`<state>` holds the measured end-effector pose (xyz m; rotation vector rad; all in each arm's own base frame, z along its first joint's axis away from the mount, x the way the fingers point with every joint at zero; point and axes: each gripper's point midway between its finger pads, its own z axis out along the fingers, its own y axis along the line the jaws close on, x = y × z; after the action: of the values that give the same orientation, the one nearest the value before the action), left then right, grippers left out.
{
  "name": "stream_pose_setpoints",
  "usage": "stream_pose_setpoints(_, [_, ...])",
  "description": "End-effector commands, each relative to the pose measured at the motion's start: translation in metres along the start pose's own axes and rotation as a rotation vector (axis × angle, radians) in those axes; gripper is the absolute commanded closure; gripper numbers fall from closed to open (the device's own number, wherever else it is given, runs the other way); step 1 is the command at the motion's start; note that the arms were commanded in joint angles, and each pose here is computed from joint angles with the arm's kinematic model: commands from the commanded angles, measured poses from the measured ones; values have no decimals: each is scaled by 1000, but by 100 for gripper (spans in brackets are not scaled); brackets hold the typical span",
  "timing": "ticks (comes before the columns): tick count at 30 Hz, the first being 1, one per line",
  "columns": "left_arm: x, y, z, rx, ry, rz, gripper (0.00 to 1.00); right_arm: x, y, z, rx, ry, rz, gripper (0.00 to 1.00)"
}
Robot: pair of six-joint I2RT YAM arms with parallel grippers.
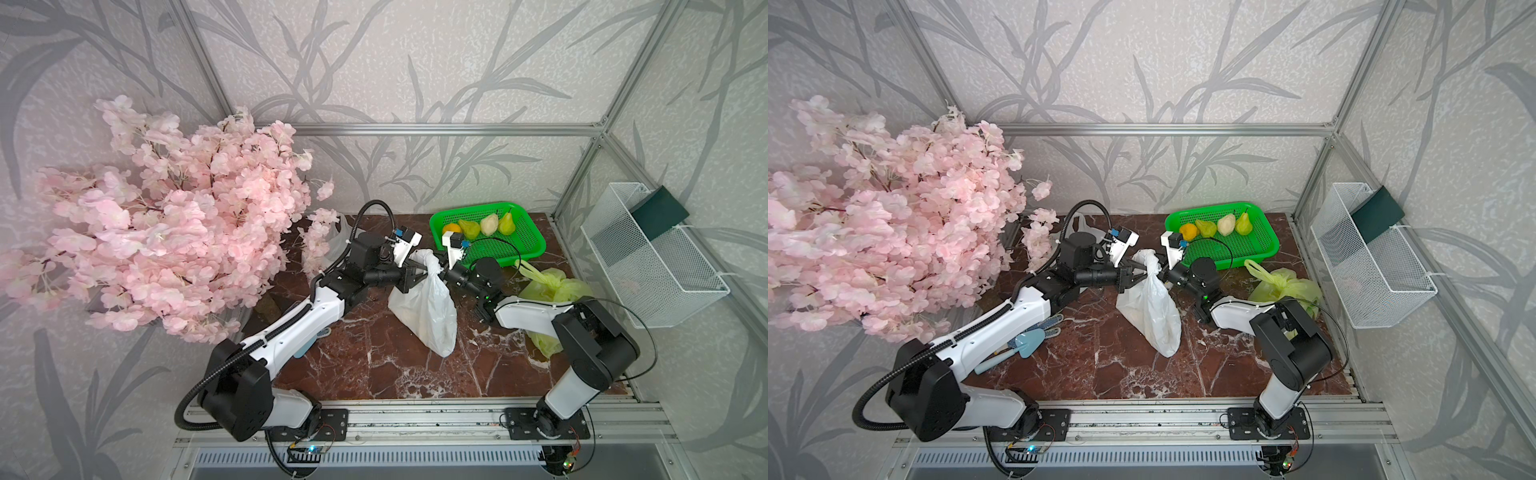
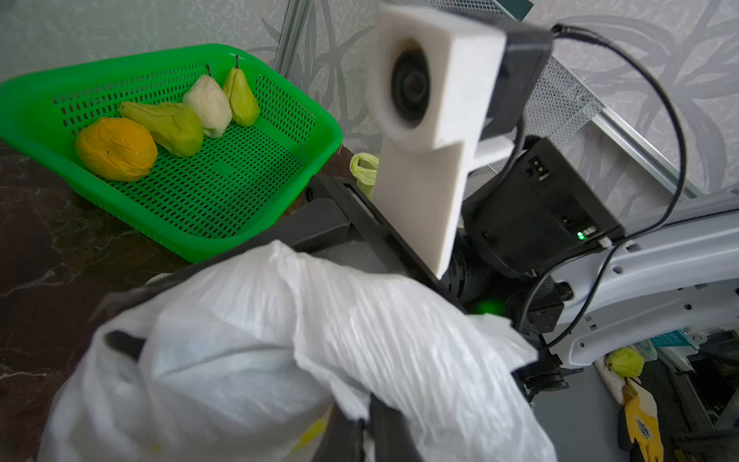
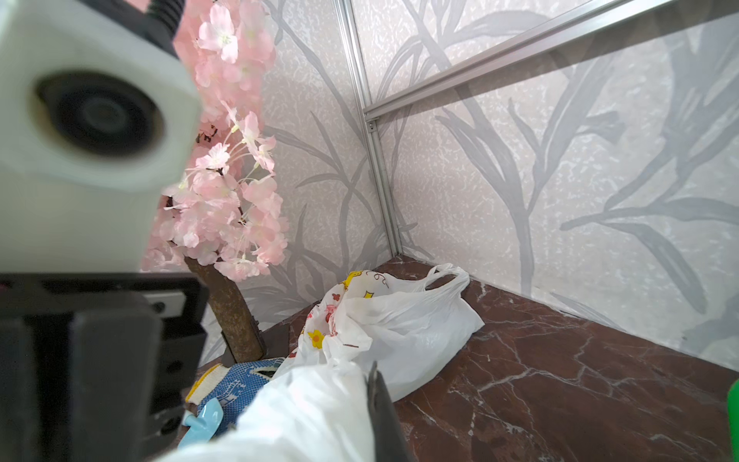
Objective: Place the pears into plastic bags & tie knots
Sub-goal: Tie the plastic bag at the center of the board.
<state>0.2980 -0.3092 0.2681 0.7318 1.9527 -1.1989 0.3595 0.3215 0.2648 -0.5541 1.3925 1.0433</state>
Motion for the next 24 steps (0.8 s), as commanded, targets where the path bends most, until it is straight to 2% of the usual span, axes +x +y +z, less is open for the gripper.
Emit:
stream_pose_setpoints(1, [14,3,5,19,25,2,76,-31,21,5,-118,-94,21,93])
stream_pose_setpoints(3, [22,13,-3,-17,37,-6,65,-39,26,2,-153,-132,50,93])
stream_pose_setpoints(6, [27,19,-24,-45,23,-46,54,-30,12,-1,-144,-139,123,95])
stream_pose_setpoints(10, [29,8,-57,-56,-31,-40,47,-23,12,-2,-148,-123,112,95])
stream_pose_setpoints(13, [31,9,-83,-132,-47,-21,49,-23,12,-1,-154,-120,117,95])
stream_pose_setpoints(16, [15,19,-99,-189,-85,-14,63,-20,14,1,-173,-109,130,95])
stream_pose_setpoints(18, [-3,21,-99,-195,-112,-2,69,-18,17,3,-195,-98,131,95])
stream_pose_setpoints(24, [-30,31,-79,-145,-146,-12,69,-20,21,5,-204,-100,142,95])
